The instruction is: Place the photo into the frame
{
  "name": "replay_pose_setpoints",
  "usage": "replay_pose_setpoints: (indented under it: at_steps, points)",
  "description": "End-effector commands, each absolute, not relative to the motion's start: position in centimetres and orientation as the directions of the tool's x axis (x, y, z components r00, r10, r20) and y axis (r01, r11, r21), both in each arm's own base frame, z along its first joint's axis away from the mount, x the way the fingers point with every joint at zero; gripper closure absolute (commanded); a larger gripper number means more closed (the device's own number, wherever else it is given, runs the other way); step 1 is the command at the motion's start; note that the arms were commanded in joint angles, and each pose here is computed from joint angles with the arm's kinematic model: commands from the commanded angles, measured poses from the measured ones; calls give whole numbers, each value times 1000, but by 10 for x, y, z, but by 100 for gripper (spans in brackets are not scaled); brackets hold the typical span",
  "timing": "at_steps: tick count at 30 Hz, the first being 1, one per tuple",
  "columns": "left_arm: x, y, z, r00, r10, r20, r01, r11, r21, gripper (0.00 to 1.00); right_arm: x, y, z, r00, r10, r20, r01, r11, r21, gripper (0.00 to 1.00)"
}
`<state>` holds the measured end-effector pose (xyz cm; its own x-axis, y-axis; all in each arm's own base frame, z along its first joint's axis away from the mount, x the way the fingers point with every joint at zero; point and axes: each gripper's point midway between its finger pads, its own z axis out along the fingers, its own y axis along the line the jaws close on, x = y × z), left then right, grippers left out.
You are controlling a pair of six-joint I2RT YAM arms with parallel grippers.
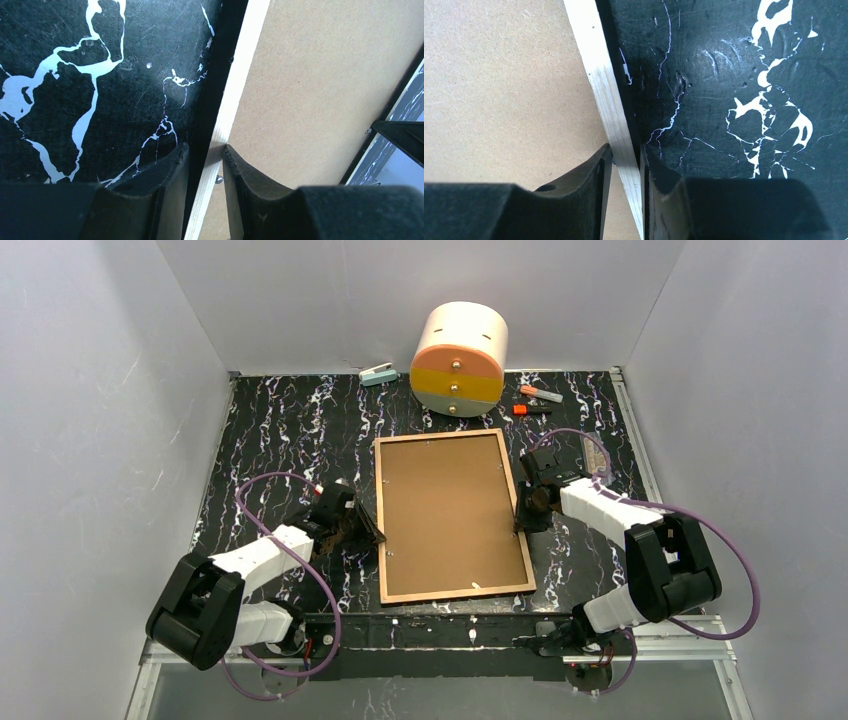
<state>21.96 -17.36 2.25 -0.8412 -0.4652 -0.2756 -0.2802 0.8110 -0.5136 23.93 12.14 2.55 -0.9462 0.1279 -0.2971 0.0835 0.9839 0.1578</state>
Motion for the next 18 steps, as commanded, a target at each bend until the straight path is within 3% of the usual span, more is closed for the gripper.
replay_pose_setpoints:
  at_steps: [1,18]
  points:
    - [194,-147,-7,-864,-437,-250,-330,867,-373,71,229,120,23,-965,77,-251,36,986,164,67]
    - [196,-151,-7,-868,-432,-245,-319,864,-390,70,221,136,34,-974,-1,-228,-70,952,298,69]
